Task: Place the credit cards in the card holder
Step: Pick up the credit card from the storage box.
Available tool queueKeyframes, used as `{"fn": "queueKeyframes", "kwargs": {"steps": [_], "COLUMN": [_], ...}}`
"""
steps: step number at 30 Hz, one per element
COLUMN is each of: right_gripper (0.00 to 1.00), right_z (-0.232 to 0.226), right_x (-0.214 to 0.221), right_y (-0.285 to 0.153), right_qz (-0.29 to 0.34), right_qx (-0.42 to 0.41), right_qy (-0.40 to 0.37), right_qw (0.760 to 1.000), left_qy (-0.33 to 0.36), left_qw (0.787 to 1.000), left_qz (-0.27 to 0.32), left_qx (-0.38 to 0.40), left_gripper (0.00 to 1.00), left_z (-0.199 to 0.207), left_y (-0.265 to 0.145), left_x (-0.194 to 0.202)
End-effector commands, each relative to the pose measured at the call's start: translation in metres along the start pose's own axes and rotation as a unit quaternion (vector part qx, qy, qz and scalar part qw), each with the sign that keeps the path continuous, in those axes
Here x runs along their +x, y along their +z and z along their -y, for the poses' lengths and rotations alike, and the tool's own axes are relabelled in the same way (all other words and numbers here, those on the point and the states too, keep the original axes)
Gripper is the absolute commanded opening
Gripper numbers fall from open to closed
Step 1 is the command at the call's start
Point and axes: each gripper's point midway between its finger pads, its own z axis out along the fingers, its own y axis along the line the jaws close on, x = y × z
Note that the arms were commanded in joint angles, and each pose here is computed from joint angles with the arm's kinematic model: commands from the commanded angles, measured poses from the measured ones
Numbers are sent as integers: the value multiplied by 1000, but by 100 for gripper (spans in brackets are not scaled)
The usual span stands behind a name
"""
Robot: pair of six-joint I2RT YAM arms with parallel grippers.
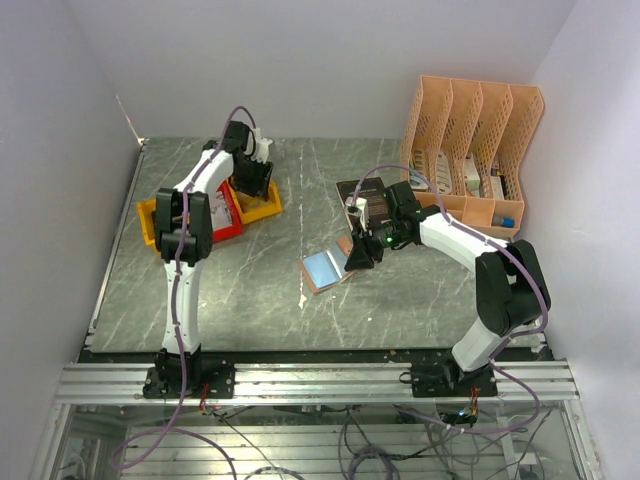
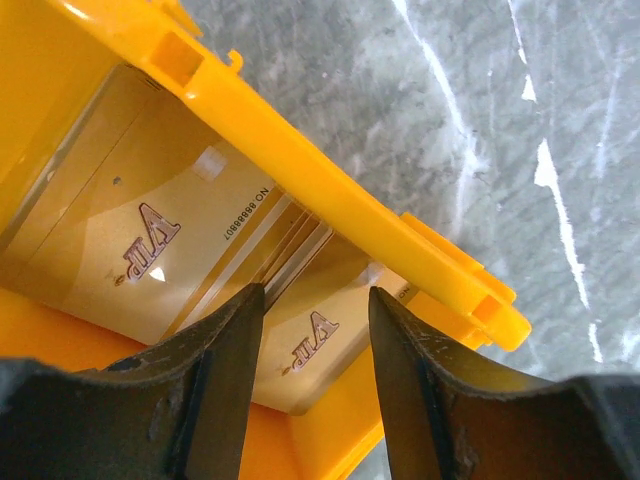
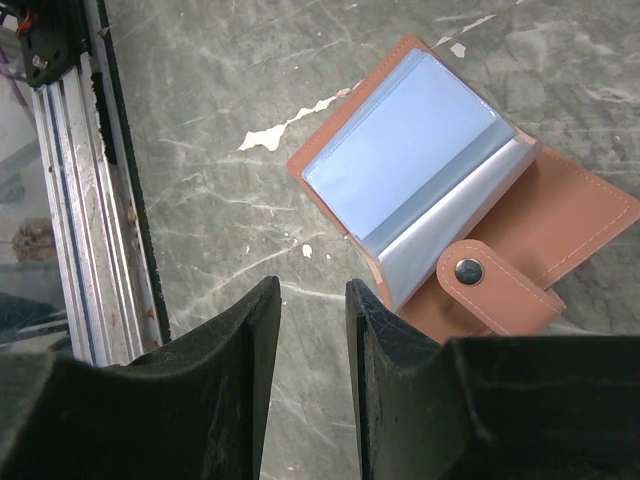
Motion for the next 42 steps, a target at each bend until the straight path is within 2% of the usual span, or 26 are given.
{"fn": "queueKeyframes", "kwargs": {"steps": [1,6,12,16,20,32,38,39,42], "right_gripper": [33,33,33,33,33,33,33,33,33], "right_z": [0,0,1,1,2,1,1,1,1], "right_x": [-12,-12,-13,-14,-13,-14,-14,-14,-14], "right_y": [-6,-7,-8,-8,-8,-9,-10,-10,-10], "right_qz": [13,14,15,15,16,18,18,18,18], "right_qx": [1,3,5,5,5,3,3,3,3], "right_qy": [-18,-18,-19,-19,-17,-18,-18,-17,-16], "right_qw": [1000,1000,1000,1000,1000,1000,1000,1000,1000], "left_qy": [-44,-64,-64,-62,-59,-43,-38,-37,-35], "left_qw": [998,995,992,989,988,996,996,996,995], "left_qz": [4,21,25,18,4,-34,-36,-34,-30], "left_qx": [53,70,110,130,143,66,71,77,93], "left_gripper": [56,53,40,37,36,39,30,26,7], "left_z": [25,30,44,52,56,34,38,41,45], "left_y": [-27,-39,-47,-48,-45,-26,-19,-19,-20], "left_x": [-3,-8,-6,2,12,26,25,24,20]}}
